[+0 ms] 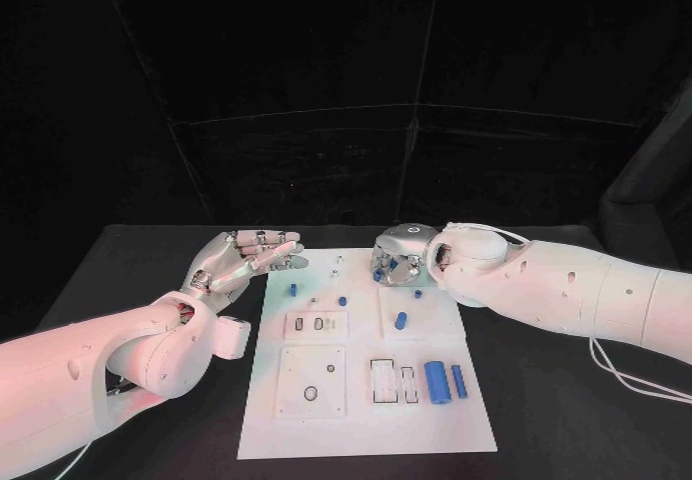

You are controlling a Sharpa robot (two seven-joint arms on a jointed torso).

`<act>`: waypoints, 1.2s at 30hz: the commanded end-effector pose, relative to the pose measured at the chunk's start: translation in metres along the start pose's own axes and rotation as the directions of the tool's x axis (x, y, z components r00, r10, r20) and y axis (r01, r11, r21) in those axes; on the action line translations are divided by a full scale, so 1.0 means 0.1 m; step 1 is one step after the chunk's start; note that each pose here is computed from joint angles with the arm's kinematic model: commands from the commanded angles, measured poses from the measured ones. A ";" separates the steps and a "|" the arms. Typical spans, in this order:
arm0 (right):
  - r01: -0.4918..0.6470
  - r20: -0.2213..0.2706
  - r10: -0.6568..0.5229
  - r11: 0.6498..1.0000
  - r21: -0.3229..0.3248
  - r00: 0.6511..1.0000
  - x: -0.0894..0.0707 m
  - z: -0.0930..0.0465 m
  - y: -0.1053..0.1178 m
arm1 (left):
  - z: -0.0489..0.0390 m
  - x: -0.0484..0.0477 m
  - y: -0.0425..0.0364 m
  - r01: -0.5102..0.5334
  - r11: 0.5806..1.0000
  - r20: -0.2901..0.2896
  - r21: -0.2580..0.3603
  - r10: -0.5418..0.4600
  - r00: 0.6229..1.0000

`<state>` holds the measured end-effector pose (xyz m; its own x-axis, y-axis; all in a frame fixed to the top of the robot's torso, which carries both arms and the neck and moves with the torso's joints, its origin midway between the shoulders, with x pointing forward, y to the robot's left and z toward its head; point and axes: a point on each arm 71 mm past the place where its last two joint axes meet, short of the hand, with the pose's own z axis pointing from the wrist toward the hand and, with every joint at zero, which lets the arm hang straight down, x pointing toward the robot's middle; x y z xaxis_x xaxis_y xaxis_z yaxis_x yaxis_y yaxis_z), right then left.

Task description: Assemble the parts on the task board

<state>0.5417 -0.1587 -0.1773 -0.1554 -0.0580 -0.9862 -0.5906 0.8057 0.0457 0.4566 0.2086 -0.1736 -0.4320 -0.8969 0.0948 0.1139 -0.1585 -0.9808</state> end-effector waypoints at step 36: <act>-0.066 0.270 0.043 0.995 0.077 0.962 -0.33 0.28 0.21 | 0.004 -0.014 0.005 0.004 1.000 -0.017 -0.017 -0.005 1.000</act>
<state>0.5567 -0.1243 -0.1529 -0.0020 0.1154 -0.9933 -0.5203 0.8481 0.0996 0.4579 0.2105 -0.1755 -0.4339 -0.8959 0.0953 0.0940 -0.1502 -0.9842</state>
